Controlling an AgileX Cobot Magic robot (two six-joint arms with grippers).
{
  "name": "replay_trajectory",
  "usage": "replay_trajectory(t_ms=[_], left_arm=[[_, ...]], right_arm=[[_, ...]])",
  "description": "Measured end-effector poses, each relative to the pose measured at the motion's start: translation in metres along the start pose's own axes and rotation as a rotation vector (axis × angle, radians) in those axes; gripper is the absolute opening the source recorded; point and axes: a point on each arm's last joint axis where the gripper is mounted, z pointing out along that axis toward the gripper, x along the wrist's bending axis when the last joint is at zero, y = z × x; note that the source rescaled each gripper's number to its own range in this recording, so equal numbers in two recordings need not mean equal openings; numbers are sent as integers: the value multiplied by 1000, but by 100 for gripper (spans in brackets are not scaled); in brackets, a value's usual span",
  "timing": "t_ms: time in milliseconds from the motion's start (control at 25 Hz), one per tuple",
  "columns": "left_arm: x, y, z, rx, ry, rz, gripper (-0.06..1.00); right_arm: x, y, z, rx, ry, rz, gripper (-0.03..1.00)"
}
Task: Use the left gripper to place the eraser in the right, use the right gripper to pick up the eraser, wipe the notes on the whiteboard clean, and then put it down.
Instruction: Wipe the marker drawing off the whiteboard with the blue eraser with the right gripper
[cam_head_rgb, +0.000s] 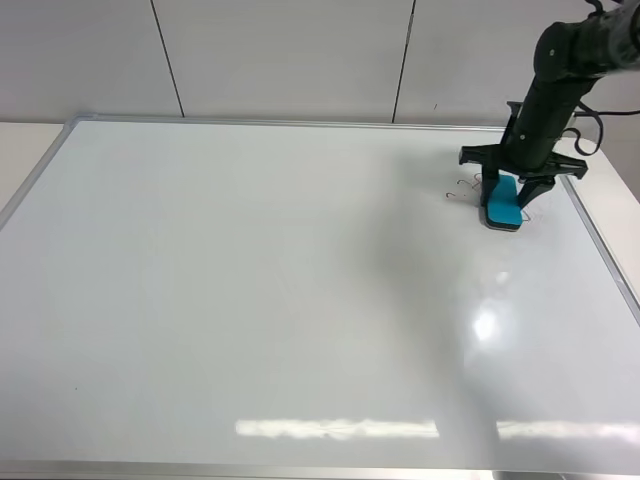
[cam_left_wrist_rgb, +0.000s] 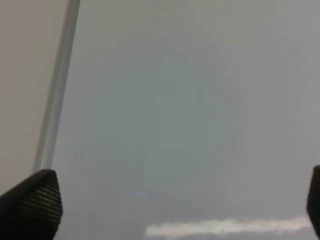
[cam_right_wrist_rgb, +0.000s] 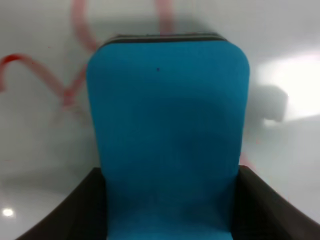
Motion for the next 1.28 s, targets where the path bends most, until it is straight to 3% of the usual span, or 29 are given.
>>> replay_trajectory(t_ms=[240,440,560,720,840,1080,1280], left_arm=[[0,0,0,0,0,0,100],[0,0,0,0,0,0,100],[0,0,0,0,0,0,100],[0,0,0,0,0,0,100],[0,0,0,0,0,0,100],[0,0,0,0,0,0,100],[0,0,0,0,0,0,100]], right_arm=[[-44,5,1,26,-54,40,1],[-37,4,0,31,-55,7,1],[-4,-3,0,38,-1,-43,1],[72,-19,-2,-29,92,-183,1],[93,-24,-3,-64,129,-209,1],[84,-17,-3,-77,145,-169,1],[36,10,-2,-146,137,-69,1]])
